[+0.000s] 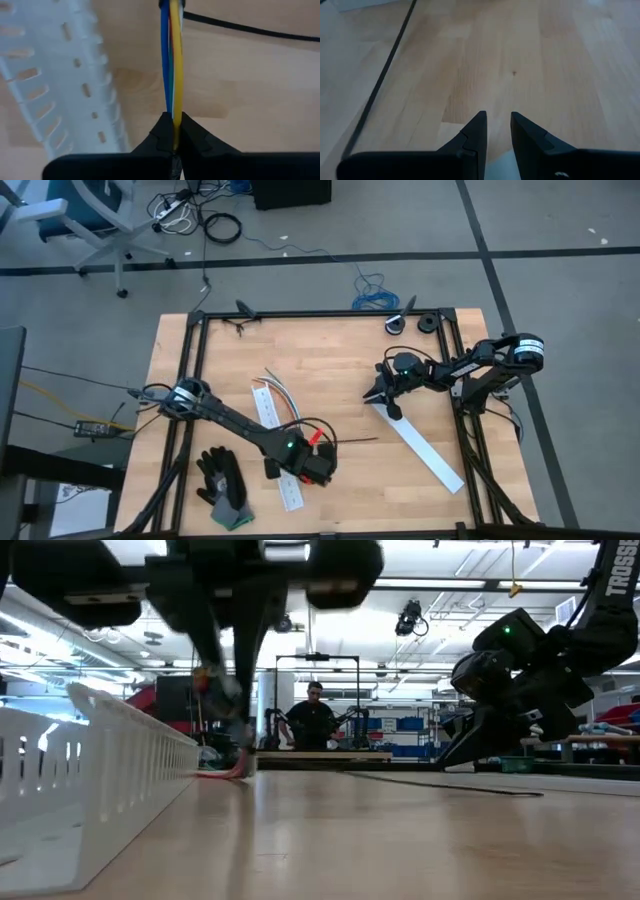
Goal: Ziptie cables
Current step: Put the ziptied cable wires into the white cable duct
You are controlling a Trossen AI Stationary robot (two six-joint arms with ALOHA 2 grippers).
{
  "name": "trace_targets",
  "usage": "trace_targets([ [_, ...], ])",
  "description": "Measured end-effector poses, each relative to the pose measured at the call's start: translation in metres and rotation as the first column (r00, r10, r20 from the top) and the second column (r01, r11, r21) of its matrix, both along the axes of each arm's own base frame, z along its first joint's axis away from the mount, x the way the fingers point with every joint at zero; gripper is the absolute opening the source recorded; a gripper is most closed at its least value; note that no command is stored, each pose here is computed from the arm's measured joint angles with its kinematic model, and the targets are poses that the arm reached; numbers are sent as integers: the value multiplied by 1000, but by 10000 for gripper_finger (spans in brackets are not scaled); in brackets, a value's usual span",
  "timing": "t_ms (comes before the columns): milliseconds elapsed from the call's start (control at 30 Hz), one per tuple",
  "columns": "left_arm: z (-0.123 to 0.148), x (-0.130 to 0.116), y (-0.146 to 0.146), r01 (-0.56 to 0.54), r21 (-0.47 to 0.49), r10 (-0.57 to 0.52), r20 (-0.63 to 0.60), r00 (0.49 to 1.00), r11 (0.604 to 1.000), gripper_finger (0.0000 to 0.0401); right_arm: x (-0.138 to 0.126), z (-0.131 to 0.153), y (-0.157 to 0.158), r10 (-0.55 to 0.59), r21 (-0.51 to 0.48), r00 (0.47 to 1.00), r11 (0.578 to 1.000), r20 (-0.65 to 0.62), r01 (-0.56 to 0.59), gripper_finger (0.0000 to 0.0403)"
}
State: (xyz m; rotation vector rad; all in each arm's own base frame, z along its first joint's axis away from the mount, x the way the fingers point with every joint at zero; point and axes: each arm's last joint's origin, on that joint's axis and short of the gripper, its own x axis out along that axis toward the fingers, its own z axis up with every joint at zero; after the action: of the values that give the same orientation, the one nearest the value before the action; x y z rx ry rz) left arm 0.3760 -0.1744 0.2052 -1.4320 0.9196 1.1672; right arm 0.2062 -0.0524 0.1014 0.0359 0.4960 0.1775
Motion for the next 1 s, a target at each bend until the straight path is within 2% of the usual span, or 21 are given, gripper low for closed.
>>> trace_targets([
  [233,1,0,0,53,142,-60,49,997,988,48,0,1,0,-6,15,1000,1000,7,6,75],
  [467,-12,2,21,151,281,-154,-9,988,948,58,3,5,-1,-27,39,998,999,49,25,75],
  [800,-35,1,50,382,329,-345,-167,924,864,66,9,14,-3,-51,44,990,998,129,45,75],
  [900,-44,0,58,421,317,-379,-188,906,850,83,12,17,-4,-56,45,989,998,138,50,75],
  [1000,-53,0,64,428,299,-389,-183,903,853,112,16,21,-5,-64,57,986,997,152,56,75],
])
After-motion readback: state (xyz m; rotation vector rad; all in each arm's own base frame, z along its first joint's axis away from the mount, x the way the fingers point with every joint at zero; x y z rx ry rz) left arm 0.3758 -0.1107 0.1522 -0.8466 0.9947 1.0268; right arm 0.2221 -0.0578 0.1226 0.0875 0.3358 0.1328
